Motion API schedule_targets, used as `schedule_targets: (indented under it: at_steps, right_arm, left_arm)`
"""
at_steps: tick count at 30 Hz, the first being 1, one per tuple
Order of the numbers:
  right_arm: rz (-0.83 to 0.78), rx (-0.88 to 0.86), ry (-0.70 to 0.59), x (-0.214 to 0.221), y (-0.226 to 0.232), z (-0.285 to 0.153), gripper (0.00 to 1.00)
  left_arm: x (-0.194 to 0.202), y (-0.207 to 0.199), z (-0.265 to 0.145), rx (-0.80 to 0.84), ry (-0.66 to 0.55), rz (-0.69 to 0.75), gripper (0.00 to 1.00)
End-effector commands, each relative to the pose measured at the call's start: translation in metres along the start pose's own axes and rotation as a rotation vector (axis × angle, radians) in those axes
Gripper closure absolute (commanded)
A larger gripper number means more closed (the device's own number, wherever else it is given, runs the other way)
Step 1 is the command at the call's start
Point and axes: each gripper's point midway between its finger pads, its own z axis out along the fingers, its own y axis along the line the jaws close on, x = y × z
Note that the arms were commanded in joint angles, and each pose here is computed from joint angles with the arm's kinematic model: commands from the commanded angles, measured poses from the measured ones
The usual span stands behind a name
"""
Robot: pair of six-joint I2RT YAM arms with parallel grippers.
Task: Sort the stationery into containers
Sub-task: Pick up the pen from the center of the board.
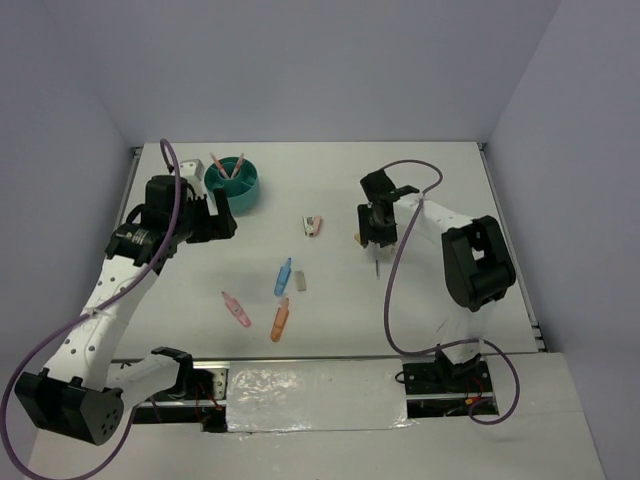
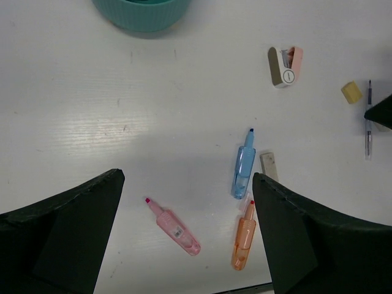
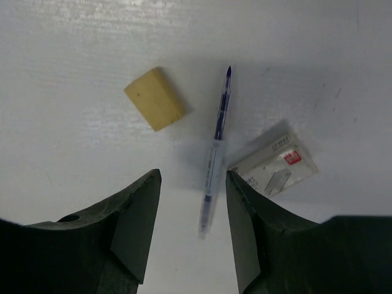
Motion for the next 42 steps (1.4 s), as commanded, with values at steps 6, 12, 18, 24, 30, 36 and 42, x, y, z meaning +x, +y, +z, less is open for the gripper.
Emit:
schedule_targets:
  at_steps: [6, 12, 18, 24, 30, 36, 42]
  right_arm:
    - [-0.006, -0.001, -0.037, -0.034, 0.001, 0.024, 0.48]
    - [0.013, 0.036, -0.040, -0.026, -0.008, 0.022, 0.48]
    - [0.035, 0.055, 0.000, -0.006, -0.015, 0.025, 0.54]
    - [0.043, 0.040, 0.020, 0.019, -0.018, 0.026, 0.57]
    - [0.050, 0.023, 0.037, 0.034, -0.018, 0.023, 0.64]
    - [0.047, 0.026, 0.042, 0.043, -0.020, 0.022, 0.74]
    - [0.054, -0.062, 0.028, 0.037, -0.003, 0.015, 1.00]
  left_arm:
    - [-0.033, -0.019, -0.020, 0.084, -0.056, 0.078, 0.01]
    - [-0.030, -0.020, -0.020, 0.095, -0.058, 0.078, 0.01]
    - [-0.028, -0.024, -0.017, 0.115, -0.047, 0.071, 0.01]
    - [-0.037, -0.027, -0.018, 0.124, -0.062, 0.083, 0.01]
    - [-0.035, -0.030, -0.014, 0.140, -0.057, 0.071, 0.01]
    - [-0.035, -0.028, -0.016, 0.130, -0.059, 0.063, 0.01]
    - [-0.035, -0.028, -0.016, 0.107, -0.021, 0.024, 0.01]
